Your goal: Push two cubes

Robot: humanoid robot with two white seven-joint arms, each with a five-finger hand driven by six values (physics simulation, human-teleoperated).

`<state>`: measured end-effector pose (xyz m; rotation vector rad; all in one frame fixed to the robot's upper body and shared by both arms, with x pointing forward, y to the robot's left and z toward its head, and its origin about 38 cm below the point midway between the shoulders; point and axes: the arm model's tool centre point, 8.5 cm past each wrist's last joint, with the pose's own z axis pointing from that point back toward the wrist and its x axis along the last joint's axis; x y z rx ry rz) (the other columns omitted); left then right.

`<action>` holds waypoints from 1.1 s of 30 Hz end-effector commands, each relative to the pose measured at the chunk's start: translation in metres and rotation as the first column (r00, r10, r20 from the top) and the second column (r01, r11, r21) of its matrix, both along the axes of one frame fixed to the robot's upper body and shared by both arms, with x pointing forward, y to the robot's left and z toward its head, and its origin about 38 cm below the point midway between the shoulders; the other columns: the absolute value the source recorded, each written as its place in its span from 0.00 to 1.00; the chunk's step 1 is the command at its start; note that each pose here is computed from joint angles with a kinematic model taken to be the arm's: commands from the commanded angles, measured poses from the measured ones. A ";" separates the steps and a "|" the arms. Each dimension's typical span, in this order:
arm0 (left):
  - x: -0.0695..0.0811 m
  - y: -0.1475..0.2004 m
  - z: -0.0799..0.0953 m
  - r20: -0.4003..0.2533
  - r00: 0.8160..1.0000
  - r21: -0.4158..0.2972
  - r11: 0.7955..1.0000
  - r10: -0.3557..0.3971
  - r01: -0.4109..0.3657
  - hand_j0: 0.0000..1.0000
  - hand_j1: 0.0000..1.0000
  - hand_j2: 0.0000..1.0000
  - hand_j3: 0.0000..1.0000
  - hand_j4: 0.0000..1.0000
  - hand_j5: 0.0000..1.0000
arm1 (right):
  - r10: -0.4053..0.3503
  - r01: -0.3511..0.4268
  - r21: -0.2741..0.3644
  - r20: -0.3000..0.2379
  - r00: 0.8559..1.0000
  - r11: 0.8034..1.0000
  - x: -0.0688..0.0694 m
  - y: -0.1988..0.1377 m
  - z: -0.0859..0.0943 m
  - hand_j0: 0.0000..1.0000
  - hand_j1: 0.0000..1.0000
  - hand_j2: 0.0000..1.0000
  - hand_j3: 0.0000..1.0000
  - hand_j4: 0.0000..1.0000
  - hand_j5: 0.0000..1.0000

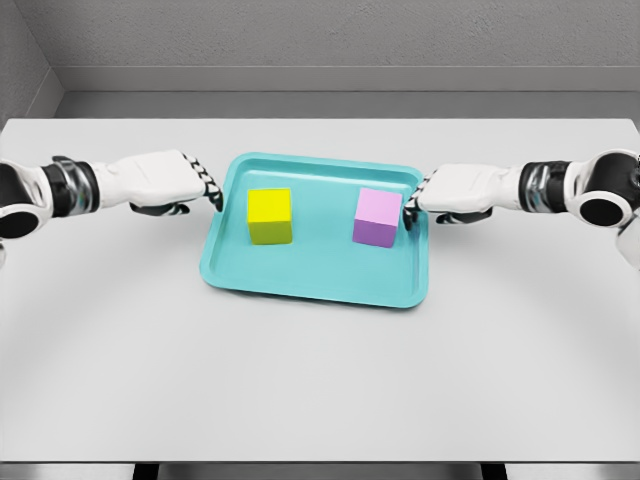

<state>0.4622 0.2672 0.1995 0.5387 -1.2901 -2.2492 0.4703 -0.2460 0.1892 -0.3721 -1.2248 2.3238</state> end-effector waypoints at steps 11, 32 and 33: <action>0.001 -0.007 -0.004 -0.011 1.000 -0.008 1.000 -0.007 0.007 0.63 0.63 0.63 0.63 0.63 0.63 | 0.000 0.000 0.009 -0.007 1.000 1.000 0.005 0.009 -0.003 0.60 0.60 0.60 0.60 0.60 0.60; -0.001 -0.030 -0.005 -0.015 0.999 -0.034 0.998 -0.047 0.046 0.63 0.63 0.63 0.63 0.63 0.63 | -0.026 0.026 0.020 -0.011 1.000 0.999 0.024 0.021 -0.003 0.60 0.60 0.60 0.60 0.60 0.60; -0.001 -0.030 -0.005 -0.015 0.999 -0.034 0.998 -0.047 0.046 0.63 0.63 0.63 0.63 0.63 0.63 | -0.023 0.023 0.016 -0.005 1.000 1.000 0.025 0.024 -0.003 0.60 0.60 0.60 0.60 0.60 0.60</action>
